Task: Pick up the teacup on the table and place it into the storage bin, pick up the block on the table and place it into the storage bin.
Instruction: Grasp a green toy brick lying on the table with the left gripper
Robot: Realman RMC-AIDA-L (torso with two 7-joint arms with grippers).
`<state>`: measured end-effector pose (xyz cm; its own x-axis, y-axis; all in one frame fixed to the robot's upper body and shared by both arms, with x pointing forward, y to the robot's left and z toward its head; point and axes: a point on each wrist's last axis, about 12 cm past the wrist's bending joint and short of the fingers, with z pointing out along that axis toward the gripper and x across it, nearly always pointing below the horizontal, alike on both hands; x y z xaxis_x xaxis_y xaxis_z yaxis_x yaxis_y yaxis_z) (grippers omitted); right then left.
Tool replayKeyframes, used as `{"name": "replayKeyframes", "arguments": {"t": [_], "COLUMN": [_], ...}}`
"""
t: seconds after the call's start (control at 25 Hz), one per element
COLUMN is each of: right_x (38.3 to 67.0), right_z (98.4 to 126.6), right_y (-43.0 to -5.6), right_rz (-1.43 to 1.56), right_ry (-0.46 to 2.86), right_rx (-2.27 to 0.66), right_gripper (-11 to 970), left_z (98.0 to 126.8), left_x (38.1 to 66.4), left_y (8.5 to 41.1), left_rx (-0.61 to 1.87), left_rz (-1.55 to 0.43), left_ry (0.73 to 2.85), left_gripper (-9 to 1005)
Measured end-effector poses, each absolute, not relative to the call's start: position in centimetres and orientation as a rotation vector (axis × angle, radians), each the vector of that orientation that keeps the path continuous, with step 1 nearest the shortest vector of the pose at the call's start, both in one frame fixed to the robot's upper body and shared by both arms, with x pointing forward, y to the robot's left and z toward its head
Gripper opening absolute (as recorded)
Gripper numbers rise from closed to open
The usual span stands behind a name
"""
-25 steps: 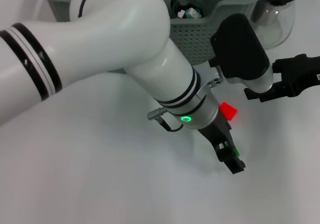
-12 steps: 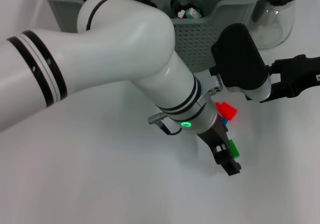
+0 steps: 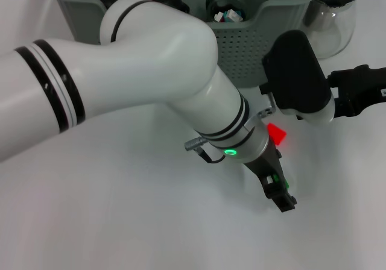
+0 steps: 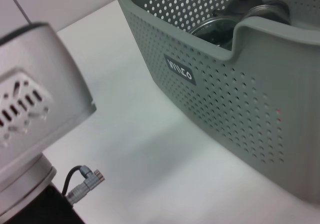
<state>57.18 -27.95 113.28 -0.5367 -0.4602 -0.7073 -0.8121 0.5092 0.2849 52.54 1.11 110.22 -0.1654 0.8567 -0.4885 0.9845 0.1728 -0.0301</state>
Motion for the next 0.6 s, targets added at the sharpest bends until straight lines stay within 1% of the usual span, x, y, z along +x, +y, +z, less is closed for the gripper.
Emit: {"name": "replayKeyframes", "arguments": {"t": [0.6], "right_x": [57.28], "right_z": [113.24], "right_y": [-27.93], "right_rz": [0.818], "right_ry": [2.195], "right_rx": [-1.025], "right_gripper": [947], "left_z": [109.85], "left_x": [52.21], "left_y": [0.69], "left_rx": [1.770], "left_rz": [-0.465], "left_ry": [2.064], "left_gripper": [892]}}
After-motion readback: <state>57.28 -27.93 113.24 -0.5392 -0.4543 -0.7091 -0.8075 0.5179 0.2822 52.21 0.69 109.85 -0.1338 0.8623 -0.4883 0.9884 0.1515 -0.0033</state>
